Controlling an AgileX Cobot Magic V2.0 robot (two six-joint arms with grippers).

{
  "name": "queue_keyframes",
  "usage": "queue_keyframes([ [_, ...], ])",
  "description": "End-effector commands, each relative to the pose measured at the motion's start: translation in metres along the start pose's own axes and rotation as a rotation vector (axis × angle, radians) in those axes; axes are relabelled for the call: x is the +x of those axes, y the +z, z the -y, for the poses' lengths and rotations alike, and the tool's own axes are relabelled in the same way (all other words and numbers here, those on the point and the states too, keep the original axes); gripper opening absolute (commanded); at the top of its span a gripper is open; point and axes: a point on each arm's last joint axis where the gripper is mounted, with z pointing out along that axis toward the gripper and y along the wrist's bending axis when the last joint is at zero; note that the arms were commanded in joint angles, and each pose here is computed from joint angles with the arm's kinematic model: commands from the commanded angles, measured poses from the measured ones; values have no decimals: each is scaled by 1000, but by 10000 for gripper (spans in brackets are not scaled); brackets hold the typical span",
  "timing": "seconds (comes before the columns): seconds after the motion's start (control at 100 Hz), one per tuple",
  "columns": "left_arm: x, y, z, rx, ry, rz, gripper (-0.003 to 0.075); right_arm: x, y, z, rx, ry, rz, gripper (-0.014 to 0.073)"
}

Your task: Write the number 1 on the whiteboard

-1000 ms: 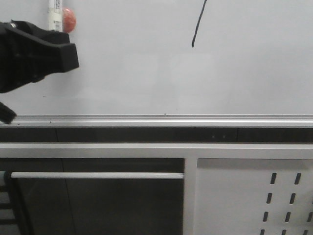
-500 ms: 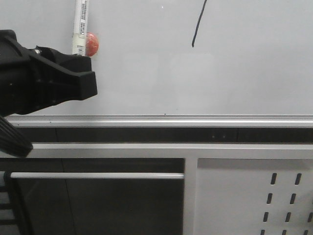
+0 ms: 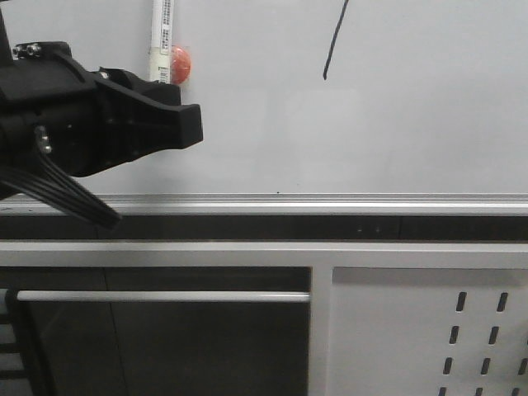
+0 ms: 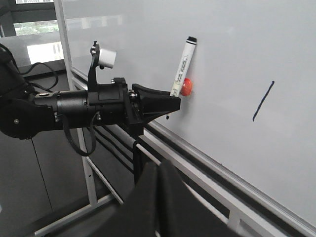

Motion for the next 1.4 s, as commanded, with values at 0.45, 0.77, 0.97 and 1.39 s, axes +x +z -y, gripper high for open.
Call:
queue_keyframes([
  [0.45,-28,12,-6,-76,-36,262,-18,-10,-1,3,26,19,50,-59],
  [0.77,-28,12,-6,-77,-36,262,-18,-10,-1,2,22,24,51,-61],
  [0.97,-28,12,-6,-79,-37,261,-18,-11,-1,2,21,26,51,-61],
  [1.39,-23,8,-9,-81,-27,241,220,-11,-1,2,20,27,52,-61],
])
